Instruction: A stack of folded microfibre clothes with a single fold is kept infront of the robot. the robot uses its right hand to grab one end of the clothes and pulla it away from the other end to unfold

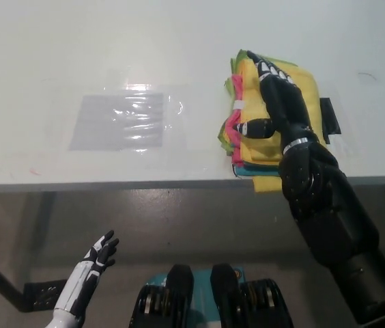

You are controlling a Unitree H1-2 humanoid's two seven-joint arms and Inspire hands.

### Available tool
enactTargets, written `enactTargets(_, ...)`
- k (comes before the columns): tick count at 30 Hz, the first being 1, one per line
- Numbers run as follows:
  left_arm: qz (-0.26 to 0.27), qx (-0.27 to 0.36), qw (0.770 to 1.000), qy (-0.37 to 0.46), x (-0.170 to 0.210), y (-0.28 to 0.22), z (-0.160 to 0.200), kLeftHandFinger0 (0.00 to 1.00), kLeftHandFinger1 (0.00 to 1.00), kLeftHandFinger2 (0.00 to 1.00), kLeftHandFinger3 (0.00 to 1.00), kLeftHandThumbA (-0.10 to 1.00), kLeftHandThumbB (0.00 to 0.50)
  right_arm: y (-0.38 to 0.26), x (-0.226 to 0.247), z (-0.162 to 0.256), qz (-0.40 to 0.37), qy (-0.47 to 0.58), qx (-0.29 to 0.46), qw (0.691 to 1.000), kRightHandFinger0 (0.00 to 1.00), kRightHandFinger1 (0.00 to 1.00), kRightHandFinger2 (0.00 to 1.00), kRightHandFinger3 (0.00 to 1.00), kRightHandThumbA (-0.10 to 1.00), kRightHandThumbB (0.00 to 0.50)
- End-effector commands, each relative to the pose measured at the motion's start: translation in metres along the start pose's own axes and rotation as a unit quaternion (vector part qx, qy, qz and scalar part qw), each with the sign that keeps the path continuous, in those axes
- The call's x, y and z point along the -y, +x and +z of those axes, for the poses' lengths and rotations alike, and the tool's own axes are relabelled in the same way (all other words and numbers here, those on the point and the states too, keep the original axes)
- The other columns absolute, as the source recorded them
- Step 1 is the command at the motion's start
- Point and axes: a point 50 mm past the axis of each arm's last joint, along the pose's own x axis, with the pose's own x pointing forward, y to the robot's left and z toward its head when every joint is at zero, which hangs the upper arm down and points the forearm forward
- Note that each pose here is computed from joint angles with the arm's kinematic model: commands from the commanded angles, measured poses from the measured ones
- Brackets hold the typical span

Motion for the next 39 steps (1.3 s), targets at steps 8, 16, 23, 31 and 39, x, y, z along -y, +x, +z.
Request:
enactTargets(8,-0.005,0.033,0.999,0.016,-0.004,0.005,0.009,1.0,1.0,1.0,1.0,0.97,0.213,0.011,-0.009,-0.02,-0.001,0.041,-0.044,0.998,1.0,1.0,1.0,1.0,1.0,0.236)
enactTargets(16,-0.009,0.04,0.999,0.021,-0.004,0.011,0.013,1.0,1.0,1.0,1.0,0.97,0.186,0.007,-0.025,-0.036,0.01,0.092,-0.07,0.993,1.0,1.0,1.0,1.0,1.0,0.262)
enactTargets(23,-0.011,0.041,0.999,0.023,-0.005,0.014,0.015,1.0,1.0,1.0,1.0,0.98,0.199,0.007,-0.03,-0.044,-0.015,0.048,-0.108,0.993,0.48,0.67,0.87,0.93,0.77,0.254)
enactTargets(31,-0.008,0.041,0.999,0.022,-0.007,0.015,0.016,1.0,1.0,1.0,1.0,0.98,0.197,0.008,-0.031,-0.054,-0.052,0.032,-0.107,0.992,0.0,0.17,0.6,0.75,-0.1,0.237)
enactTargets(39,-0.01,0.044,0.999,0.022,-0.007,0.016,0.016,1.0,1.0,1.0,1.0,0.97,0.184,0.006,-0.024,-0.065,-0.085,0.039,-0.088,0.992,0.0,0.44,0.84,0.9,-0.1,0.189)
